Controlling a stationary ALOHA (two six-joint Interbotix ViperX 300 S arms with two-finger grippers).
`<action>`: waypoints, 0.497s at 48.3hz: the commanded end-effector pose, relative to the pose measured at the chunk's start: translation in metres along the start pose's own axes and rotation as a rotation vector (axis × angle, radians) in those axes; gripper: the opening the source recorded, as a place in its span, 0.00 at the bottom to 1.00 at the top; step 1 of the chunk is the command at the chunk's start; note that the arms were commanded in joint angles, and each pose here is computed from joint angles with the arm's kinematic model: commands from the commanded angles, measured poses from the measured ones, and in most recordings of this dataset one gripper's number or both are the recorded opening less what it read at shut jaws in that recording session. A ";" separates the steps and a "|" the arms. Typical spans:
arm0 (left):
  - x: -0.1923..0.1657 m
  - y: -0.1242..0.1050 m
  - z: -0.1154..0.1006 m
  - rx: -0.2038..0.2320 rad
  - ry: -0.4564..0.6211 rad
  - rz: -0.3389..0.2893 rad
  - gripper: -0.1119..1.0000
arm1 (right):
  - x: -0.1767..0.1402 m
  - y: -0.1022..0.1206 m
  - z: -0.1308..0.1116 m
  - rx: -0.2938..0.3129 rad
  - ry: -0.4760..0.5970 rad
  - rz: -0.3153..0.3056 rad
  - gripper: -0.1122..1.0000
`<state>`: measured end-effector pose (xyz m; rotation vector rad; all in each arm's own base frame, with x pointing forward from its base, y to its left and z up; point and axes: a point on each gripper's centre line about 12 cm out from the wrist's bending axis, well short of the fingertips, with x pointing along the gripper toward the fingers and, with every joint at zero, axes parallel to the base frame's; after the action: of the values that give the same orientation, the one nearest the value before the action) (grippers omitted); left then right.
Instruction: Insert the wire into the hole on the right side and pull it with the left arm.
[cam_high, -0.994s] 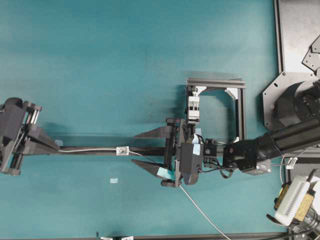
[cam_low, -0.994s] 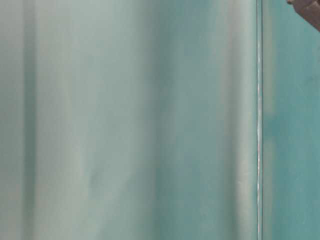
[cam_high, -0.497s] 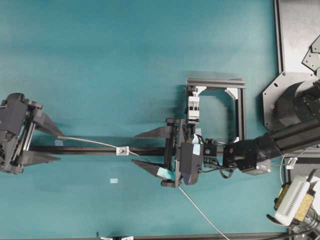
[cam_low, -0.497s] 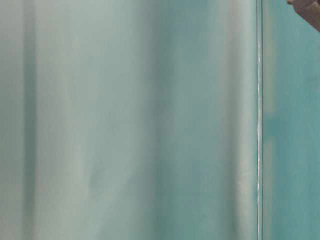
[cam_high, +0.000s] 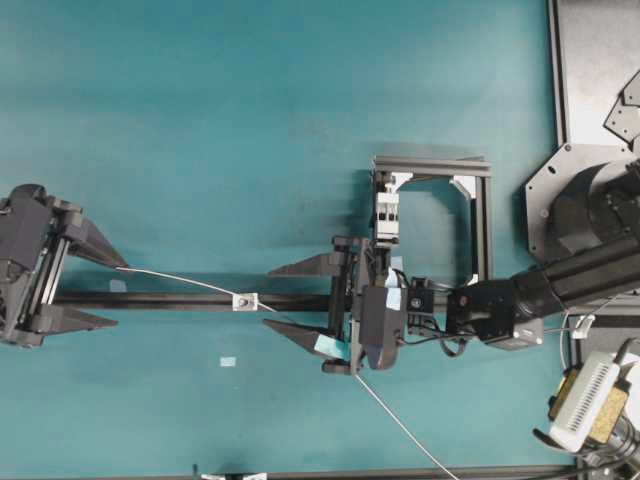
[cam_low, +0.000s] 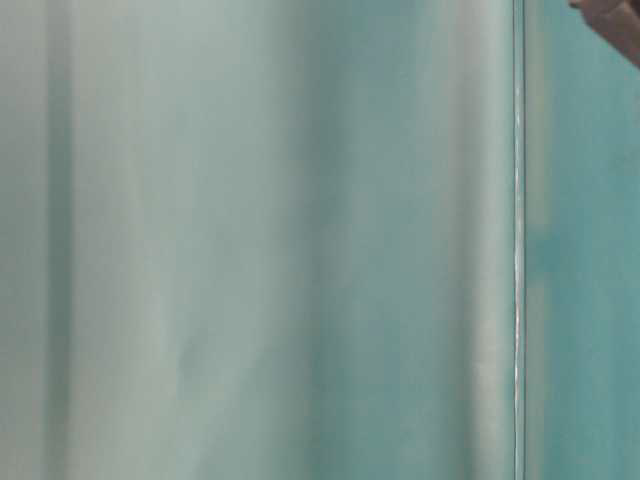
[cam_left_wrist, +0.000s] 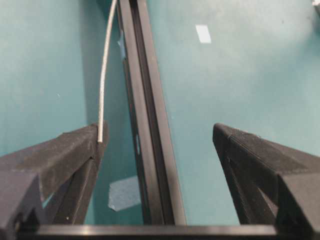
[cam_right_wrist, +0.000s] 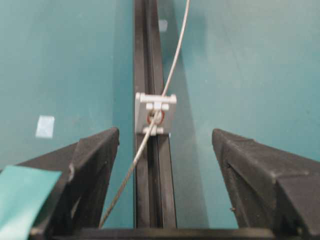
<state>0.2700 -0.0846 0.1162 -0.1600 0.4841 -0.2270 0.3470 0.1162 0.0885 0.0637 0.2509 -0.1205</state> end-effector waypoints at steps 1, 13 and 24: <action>-0.004 0.003 0.009 -0.005 -0.038 0.008 0.85 | -0.005 0.001 0.019 0.026 -0.044 0.010 0.85; -0.010 0.009 0.012 -0.010 -0.056 0.025 0.85 | -0.016 -0.007 0.026 0.038 -0.054 0.008 0.85; -0.015 0.013 0.017 0.021 -0.077 0.037 0.85 | -0.022 -0.016 0.031 0.044 -0.059 -0.007 0.85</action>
<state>0.2656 -0.0682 0.1266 -0.1466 0.4415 -0.1879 0.3305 0.1029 0.1101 0.0836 0.2232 -0.1284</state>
